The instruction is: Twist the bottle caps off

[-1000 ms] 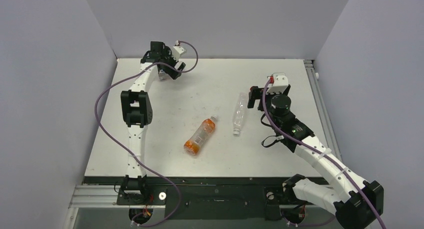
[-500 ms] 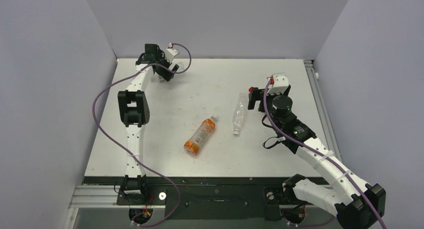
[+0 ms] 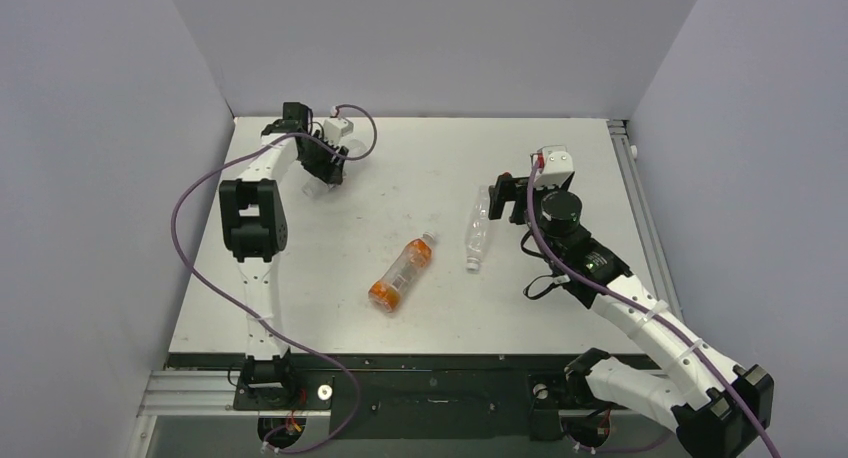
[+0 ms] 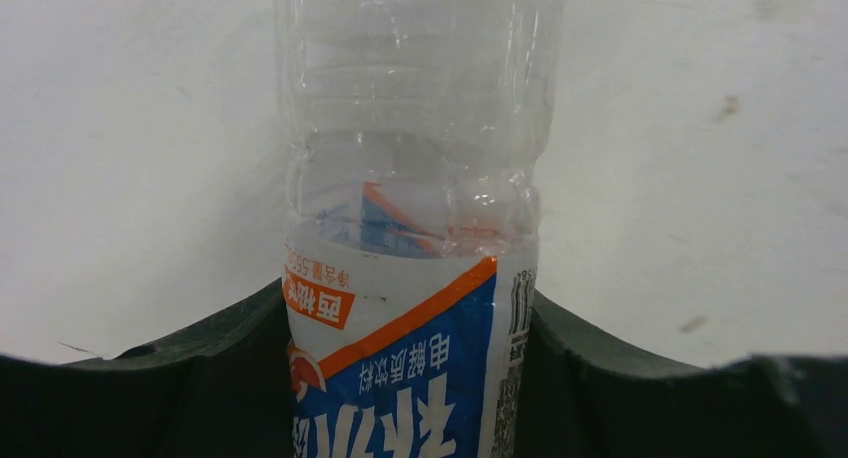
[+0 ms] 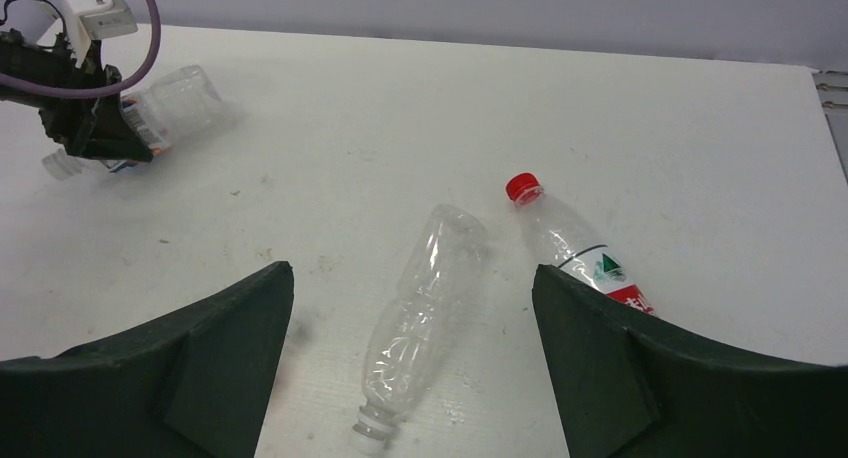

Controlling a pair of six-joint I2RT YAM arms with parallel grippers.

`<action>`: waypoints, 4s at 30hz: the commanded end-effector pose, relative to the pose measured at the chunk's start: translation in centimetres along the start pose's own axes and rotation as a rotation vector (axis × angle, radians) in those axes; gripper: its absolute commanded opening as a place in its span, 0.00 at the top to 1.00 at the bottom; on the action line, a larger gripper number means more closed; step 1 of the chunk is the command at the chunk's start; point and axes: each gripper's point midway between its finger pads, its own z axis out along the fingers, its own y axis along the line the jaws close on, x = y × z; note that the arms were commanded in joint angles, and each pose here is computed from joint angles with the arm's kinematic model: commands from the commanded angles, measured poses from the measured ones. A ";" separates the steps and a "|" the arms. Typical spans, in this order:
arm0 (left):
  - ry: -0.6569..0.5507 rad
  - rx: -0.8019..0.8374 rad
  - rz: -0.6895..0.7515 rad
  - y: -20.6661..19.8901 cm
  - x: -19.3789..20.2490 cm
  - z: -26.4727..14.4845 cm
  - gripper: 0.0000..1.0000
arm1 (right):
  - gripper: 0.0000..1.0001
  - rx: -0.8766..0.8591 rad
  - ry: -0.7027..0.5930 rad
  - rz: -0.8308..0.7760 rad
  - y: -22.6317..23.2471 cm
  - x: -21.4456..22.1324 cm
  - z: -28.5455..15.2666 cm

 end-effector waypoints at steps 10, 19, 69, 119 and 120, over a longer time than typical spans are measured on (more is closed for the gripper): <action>-0.771 0.523 -0.591 -14.7 -16.5 -25.5 0.53 | 0.13 -0.326 -0.086 0.154 13.7 -5.5 -0.8; -0.990 0.593 -0.780 -16.7 -17.8 -32.7 0.55 | 0.13 -0.638 -0.048 0.299 24.0 -6.7 -2.8; -0.830 0.555 -0.739 -23.0 -14.3 -34.6 0.03 | 1.00 -0.791 0.158 0.475 26.5 -10.1 -1.7; -0.717 -0.191 1.903 -29.8 -6.0 -31.3 0.01 | 1.00 -0.692 0.805 -0.250 23.7 2.3 -8.9; -0.707 -0.188 1.907 -29.9 -5.8 -31.1 0.07 | 1.00 -0.692 0.796 -0.256 23.7 1.9 -8.9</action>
